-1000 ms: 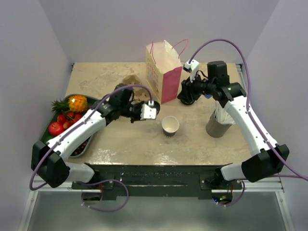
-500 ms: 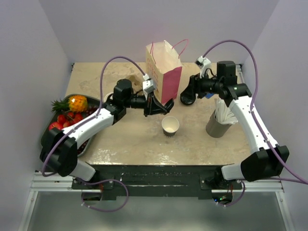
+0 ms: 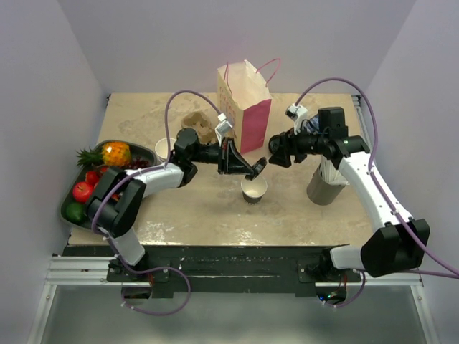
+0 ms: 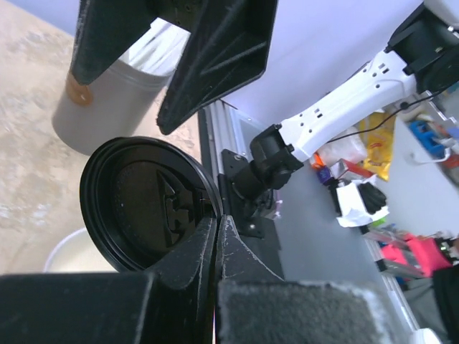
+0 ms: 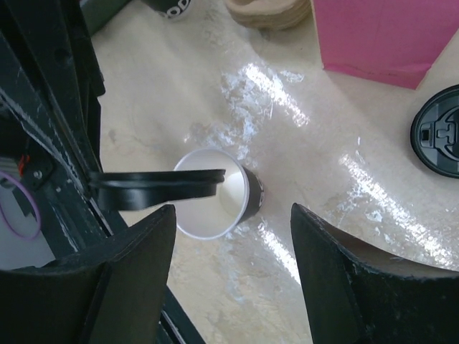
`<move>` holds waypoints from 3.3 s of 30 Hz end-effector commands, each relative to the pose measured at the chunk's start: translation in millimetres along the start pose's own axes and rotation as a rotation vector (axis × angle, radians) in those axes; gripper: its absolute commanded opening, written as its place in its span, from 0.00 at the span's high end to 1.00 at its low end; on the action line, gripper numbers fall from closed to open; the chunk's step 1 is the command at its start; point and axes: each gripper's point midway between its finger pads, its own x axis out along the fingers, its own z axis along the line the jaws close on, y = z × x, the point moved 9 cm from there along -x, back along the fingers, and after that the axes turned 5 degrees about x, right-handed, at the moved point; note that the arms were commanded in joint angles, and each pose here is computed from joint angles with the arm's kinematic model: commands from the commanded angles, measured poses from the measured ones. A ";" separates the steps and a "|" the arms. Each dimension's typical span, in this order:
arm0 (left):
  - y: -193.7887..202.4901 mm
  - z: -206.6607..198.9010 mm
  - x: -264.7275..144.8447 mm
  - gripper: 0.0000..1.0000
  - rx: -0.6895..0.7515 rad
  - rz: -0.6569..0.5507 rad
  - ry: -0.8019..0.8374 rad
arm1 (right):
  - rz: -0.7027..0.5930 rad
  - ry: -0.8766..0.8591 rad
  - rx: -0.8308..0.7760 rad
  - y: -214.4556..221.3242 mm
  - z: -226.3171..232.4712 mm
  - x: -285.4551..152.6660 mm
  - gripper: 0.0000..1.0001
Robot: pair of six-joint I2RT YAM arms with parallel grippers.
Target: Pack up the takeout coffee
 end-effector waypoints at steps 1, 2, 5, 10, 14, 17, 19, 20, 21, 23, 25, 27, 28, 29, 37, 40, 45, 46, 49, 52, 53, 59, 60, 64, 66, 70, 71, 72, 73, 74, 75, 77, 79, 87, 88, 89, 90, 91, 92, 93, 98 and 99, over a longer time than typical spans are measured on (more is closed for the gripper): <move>0.5 -8.9 -3.3 1.00 0.013 -0.015 0.063 | 0.011 -0.039 -0.113 13.1 6.9 -9.6 0.31; 2.5 -8.4 -3.7 1.00 0.004 -0.014 0.058 | 0.016 -0.039 -0.120 18.6 6.4 -9.0 0.31; 11.8 -2.7 -4.3 1.00 -0.032 -0.005 0.023 | 0.020 -0.070 -0.116 26.7 6.0 -4.6 0.31; 23.1 6.8 -4.3 1.00 -0.097 0.018 -0.003 | 0.027 -0.095 -0.087 36.4 3.5 5.8 0.28; 27.3 9.7 -1.4 0.98 -0.104 0.031 0.006 | 0.014 -0.098 -0.056 44.1 5.4 10.8 0.28; 31.4 12.9 0.1 0.97 -0.118 0.050 0.006 | 0.005 -0.093 -0.045 48.4 4.7 14.0 0.28; 35.2 15.7 0.4 0.97 -0.122 0.059 0.001 | 0.002 -0.090 -0.038 50.9 3.2 17.1 0.28; 37.5 16.5 0.0 0.96 -0.130 0.064 -0.003 | 0.003 -0.088 -0.026 51.7 2.5 18.3 0.28; 40.0 17.4 -1.1 0.96 -0.136 0.067 -0.007 | 0.000 -0.088 -0.024 51.7 2.0 19.2 0.28; 41.9 17.8 -1.6 0.96 -0.137 0.070 -0.009 | -0.001 -0.088 -0.017 52.5 0.8 21.6 0.28; 43.0 17.9 -1.8 0.96 -0.144 0.072 -0.009 | 0.002 -0.089 -0.016 53.3 1.3 22.9 0.28; 43.1 18.5 -1.7 0.96 -0.145 0.072 -0.011 | 0.002 -0.086 -0.014 53.2 0.6 24.2 0.28; 42.6 18.6 -1.5 0.96 -0.143 0.072 -0.010 | 0.002 -0.084 -0.012 52.8 -0.1 25.0 0.28; 43.0 19.7 -2.5 0.96 -0.144 0.070 -0.015 | 0.006 -0.085 -0.003 53.2 -0.2 26.7 0.28; 43.6 27.6 -5.2 0.94 -0.193 0.042 -0.044 | 0.012 -0.066 0.012 49.1 -2.4 32.0 0.29; 41.5 29.2 -6.5 0.95 -0.209 0.017 -0.044 | 0.029 -0.063 0.020 51.2 -3.0 31.5 0.29; 42.2 31.1 -7.9 0.95 -0.219 -0.006 -0.042 | 0.067 -0.001 0.025 62.4 -7.5 31.3 0.30; 42.0 31.3 -8.3 0.95 -0.223 -0.008 -0.043 | 0.077 0.024 0.032 65.6 -9.6 32.3 0.30; 40.3 30.8 -7.4 0.93 -0.216 -0.012 -0.044 | 0.087 0.051 0.058 71.2 -12.5 34.7 0.30; 39.8 32.5 -9.4 0.89 -0.222 -0.015 -0.060 | 0.086 0.055 0.073 73.2 -13.4 36.9 0.31; 39.2 32.9 -10.3 0.87 -0.223 -0.016 -0.064 | 0.090 0.054 0.087 74.2 -13.6 37.9 0.31; 43.3 33.7 -13.5 0.81 -0.231 -0.006 -0.087 | 0.105 0.041 0.111 80.3 -14.5 43.8 0.31; 43.6 33.2 -13.9 0.81 -0.231 -0.003 -0.090 | 0.107 0.040 0.114 80.5 -14.7 45.0 0.31; 45.8 33.6 -15.9 0.79 -0.231 0.001 -0.105 | 0.108 0.029 0.112 81.5 -14.4 48.1 0.31; 46.0 33.4 -16.7 0.78 -0.229 -0.002 -0.110 | 0.114 0.024 0.109 83.3 -13.6 50.4 0.31; 44.4 32.7 -17.1 0.78 -0.223 -0.006 -0.111 | 0.117 0.025 0.103 83.8 -12.7 52.5 0.31; 42.5 32.9 -17.1 0.79 -0.221 -0.009 -0.111 | 0.117 0.036 0.130 84.4 -12.7 53.0 0.32; 41.5 32.5 -17.0 0.79 -0.218 -0.010 -0.109 | 0.117 0.035 0.128 84.2 -11.8 53.7 0.32; 40.5 32.5 -16.7 0.79 -0.215 -0.011 -0.109 | 0.120 0.037 0.133 85.1 -12.5 54.7 0.32; 39.6 32.7 -16.4 0.79 -0.214 -0.013 -0.109 | 0.125 0.040 0.135 85.9 -13.1 55.7 0.32; 38.4 33.0 -16.7 0.79 -0.212 -0.017 -0.114 | 0.127 0.042 0.132 86.1 -12.7 56.6 0.32; 36.0 34.4 -18.1 0.78 -0.209 -0.026 -0.124 | 0.132 0.059 0.130 86.8 -14.4 57.3 0.32; 33.7 35.4 -19.7 0.77 -0.205 -0.033 -0.130 | 0.138 0.068 0.131 88.6 -15.7 58.4 0.33; 32.9 38.7 -24.7 0.73 -0.213 -0.046 -0.157 | 0.148 0.080 0.134 93.0 -17.1 59.0 0.33; 33.2 38.5 -24.9 0.73 -0.211 -0.046 -0.157 | 0.150 0.080 0.135 93.7 -17.1 59.0 0.33; 33.1 38.9 -25.3 0.72 -0.213 -0.047 -0.160 | 0.150 0.081 0.134 93.6 -17.2 59.6 0.33; 33.5 39.7 -26.0 0.71 -0.214 -0.046 -0.167 | 0.150 0.081 0.134 93.6 -17.2 59.6 0.33; 34.0 40.0 -26.7 0.71 -0.215 -0.045 -0.171 | 0.150 0.082 0.135 93.8 -17.7 59.7 0.33; 34.0 40.8 -27.3 0.69 -0.210 -0.046 -0.178 | 0.150 0.080 0.133 93.7 -17.0 60.2 0.33; 35.5 41.7 -28.1 0.68 -0.221 -0.044 -0.186 | 0.149 0.079 0.132 93.2 -17.2 60.5 0.33; 36.3 42.8 -30.7 0.63 -0.226 -0.050 -0.206 | 0.148 0.073 0.132 91.6 -17.2 61.4 0.33; 35.9 43.0 -30.6 0.62 -0.225 -0.050 -0.206 | 0.146 0.072 0.130 91.4 -17.5 61.3 0.33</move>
